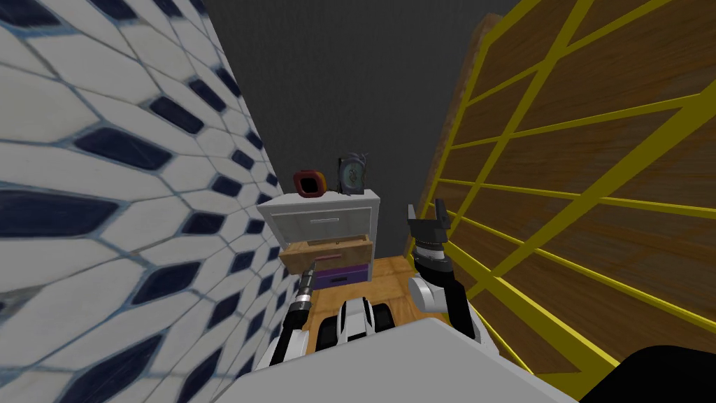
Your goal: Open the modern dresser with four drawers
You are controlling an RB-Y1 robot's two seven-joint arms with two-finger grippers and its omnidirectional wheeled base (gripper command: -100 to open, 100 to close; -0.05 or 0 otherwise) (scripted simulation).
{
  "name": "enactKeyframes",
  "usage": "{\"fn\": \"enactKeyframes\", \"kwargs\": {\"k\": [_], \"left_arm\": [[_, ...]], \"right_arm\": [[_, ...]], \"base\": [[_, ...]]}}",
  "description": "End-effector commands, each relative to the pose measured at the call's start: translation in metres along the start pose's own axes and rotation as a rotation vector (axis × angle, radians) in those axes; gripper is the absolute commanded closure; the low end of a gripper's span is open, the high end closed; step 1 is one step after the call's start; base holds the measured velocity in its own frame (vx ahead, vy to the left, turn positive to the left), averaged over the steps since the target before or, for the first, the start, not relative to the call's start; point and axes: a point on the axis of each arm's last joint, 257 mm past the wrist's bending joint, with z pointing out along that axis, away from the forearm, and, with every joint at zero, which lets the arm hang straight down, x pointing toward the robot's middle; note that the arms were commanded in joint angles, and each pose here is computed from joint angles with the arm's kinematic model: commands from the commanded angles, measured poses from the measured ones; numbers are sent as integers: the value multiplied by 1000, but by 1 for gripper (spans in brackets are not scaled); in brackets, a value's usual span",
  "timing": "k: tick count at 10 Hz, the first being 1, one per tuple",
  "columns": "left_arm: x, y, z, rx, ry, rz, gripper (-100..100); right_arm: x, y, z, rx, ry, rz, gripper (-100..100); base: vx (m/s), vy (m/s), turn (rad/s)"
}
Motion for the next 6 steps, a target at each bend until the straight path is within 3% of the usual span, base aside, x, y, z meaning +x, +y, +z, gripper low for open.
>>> {"fn": "enactKeyframes", "kwargs": {"k": [1,2,4,5,6], "left_arm": [[-9,-1,1,-2,10,25,-100],[-11,1,7,-19,16,28,-100],[5,7,11,-39,9,-15,-100],[0,4,9,-32,11,-1,-100],[-1,0,20,-35,10,-2,-100]], "right_arm": [[0,0,0,0,0,0,0],[0,0,0,0,0,0,0],[0,0,0,0,0,0,0],[0,0,0,0,0,0,0],[0,0,0,0,0,0,0]], "base": [[-12,-12,-14],[-18,-35,-15],[-15,-64,-10],[-5,-28,-1],[64,-19,-6]]}}
